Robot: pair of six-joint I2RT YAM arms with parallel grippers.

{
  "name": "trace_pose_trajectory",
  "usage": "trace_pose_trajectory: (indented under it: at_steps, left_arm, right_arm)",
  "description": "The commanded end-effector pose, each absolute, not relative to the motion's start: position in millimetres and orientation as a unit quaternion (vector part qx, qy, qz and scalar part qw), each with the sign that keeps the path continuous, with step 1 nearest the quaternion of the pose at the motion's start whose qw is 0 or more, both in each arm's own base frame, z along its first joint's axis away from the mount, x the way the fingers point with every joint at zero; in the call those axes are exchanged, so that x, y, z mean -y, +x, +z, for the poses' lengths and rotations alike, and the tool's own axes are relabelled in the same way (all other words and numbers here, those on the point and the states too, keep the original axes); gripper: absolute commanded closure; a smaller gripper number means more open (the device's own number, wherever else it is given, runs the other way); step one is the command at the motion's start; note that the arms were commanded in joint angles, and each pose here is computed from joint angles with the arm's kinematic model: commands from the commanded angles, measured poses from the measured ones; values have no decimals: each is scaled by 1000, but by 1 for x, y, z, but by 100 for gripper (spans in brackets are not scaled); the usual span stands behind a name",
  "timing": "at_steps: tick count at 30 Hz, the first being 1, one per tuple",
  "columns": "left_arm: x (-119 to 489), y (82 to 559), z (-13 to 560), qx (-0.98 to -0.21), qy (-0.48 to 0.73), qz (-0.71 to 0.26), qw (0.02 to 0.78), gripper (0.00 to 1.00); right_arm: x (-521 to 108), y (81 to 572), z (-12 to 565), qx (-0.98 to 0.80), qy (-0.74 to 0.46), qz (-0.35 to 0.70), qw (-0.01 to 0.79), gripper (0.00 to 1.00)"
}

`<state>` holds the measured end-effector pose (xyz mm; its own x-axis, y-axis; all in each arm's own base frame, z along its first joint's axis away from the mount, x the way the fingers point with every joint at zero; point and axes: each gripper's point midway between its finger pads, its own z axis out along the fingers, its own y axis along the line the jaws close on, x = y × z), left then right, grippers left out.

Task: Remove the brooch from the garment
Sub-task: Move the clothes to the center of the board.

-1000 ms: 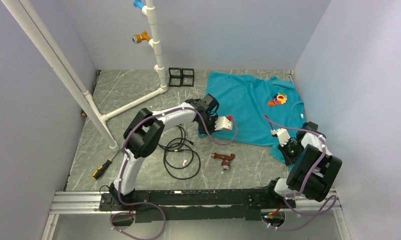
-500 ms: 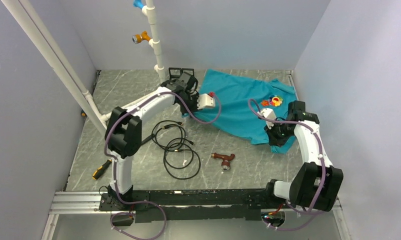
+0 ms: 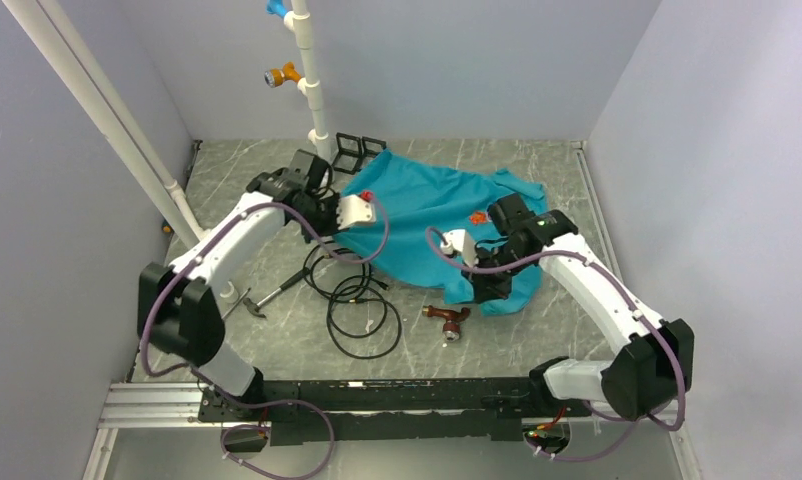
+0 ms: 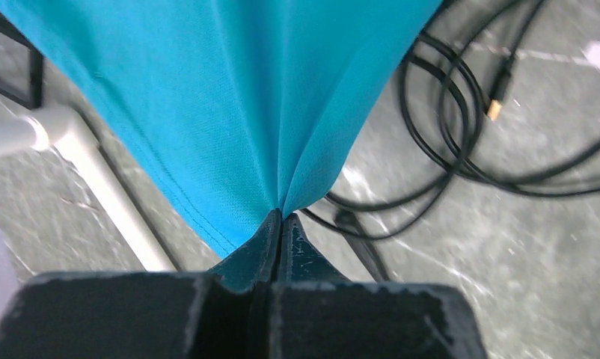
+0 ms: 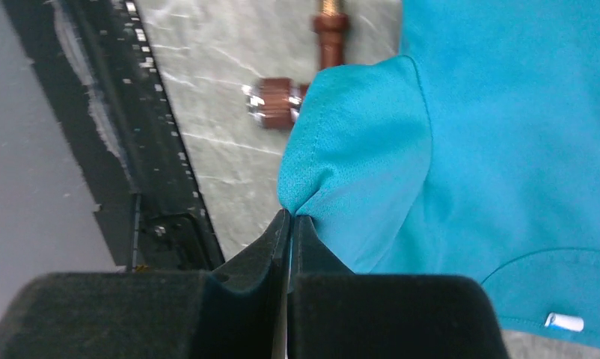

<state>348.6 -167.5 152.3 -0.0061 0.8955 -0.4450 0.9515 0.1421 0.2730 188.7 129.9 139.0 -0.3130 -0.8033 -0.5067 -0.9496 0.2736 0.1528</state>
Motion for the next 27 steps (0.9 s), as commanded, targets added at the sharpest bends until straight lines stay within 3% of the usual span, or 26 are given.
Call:
trace_pose_trajectory:
  at_steps: [1, 12, 21, 22, 23, 25, 27]
  left_arm:
    - [140, 300, 161, -699, 667, -51, 252, 100]
    - [97, 187, 124, -710, 674, -87, 183, 100]
    - [83, 144, 89, -702, 689, -121, 134, 100]
    - [84, 141, 85, -701, 690, -128, 131, 96]
    - [86, 140, 82, -701, 688, -134, 129, 87]
    - [92, 143, 79, -704, 682, -143, 138, 60]
    - [102, 153, 82, -707, 672, -150, 161, 39]
  right_arm:
    - [-156, 157, 158, -753, -588, 248, 162, 100]
    - [-159, 105, 140, -720, -644, 245, 80, 100]
    - [-137, 93, 110, -720, -659, 217, 20, 100]
    - [-137, 95, 104, -720, -661, 209, 18, 100]
    - [-138, 96, 100, -720, -662, 208, 15, 92]
    - [-146, 102, 100, -721, -659, 213, 28, 60]
    - [-161, 118, 113, -722, -653, 216, 71, 43]
